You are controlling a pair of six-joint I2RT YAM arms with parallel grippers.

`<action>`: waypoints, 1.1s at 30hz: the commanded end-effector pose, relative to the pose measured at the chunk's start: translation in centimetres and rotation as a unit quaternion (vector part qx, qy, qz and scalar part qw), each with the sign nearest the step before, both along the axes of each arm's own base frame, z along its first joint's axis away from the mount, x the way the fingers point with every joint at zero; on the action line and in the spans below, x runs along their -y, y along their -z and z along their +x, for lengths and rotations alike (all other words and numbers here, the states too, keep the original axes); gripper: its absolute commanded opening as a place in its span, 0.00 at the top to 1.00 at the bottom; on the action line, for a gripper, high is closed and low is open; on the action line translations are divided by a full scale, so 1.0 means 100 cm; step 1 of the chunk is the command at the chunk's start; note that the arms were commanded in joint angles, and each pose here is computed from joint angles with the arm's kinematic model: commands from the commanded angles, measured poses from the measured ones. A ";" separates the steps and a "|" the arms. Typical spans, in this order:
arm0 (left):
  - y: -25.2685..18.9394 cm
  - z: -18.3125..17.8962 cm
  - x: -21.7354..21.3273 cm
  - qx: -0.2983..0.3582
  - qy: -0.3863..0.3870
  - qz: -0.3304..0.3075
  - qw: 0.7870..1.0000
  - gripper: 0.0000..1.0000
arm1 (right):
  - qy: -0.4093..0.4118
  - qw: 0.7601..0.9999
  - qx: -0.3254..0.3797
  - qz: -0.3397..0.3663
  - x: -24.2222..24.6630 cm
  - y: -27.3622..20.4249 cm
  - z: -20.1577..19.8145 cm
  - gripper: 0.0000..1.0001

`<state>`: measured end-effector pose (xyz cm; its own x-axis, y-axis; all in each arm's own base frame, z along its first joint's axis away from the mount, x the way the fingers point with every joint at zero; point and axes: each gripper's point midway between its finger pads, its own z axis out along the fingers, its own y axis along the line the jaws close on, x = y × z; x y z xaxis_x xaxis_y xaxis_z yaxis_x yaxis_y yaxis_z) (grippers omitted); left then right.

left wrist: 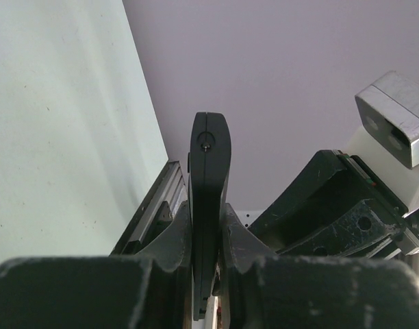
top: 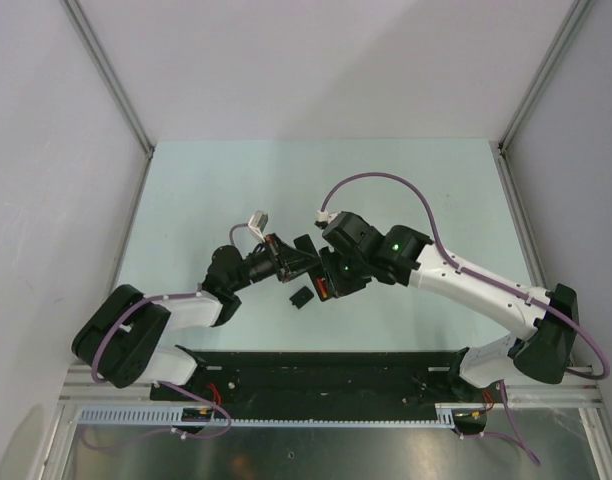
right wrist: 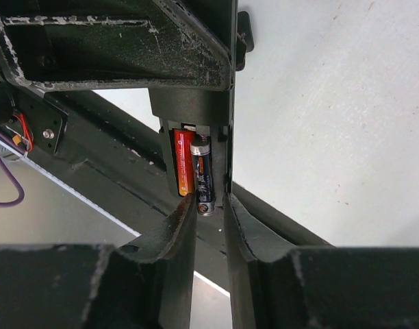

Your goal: Load the batteries into the remote control

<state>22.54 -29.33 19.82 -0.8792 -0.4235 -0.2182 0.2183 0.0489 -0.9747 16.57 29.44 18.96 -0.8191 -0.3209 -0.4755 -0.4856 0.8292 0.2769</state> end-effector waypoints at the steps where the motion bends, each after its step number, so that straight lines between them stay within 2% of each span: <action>1: -0.041 -0.012 0.006 0.041 0.034 -0.056 0.997 1.00 | 0.015 1.000 0.014 -0.024 0.008 0.000 0.011 0.73; 11: -0.035 -0.011 0.007 0.038 0.033 -0.049 0.998 1.00 | 0.015 0.999 0.014 -0.024 0.007 -0.003 0.012 0.67; 20: -0.033 -0.008 0.007 0.042 0.028 -0.046 0.998 1.00 | 0.024 0.999 0.023 -0.024 0.008 -0.007 0.018 0.67; 27: -0.030 0.003 0.003 0.044 0.012 -0.040 0.998 1.00 | 0.068 0.995 0.070 0.015 0.020 -0.041 0.037 0.65; 33: -0.015 0.017 0.001 0.042 -0.002 -0.023 0.999 1.00 | 0.093 0.989 0.109 0.041 0.029 -0.063 0.043 0.56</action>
<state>23.50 -29.51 20.87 -0.8706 -0.4401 -0.2201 0.2410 0.0087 -0.9705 18.85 27.73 20.64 -0.8095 -0.2464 -0.5329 -0.4251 0.8721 0.2425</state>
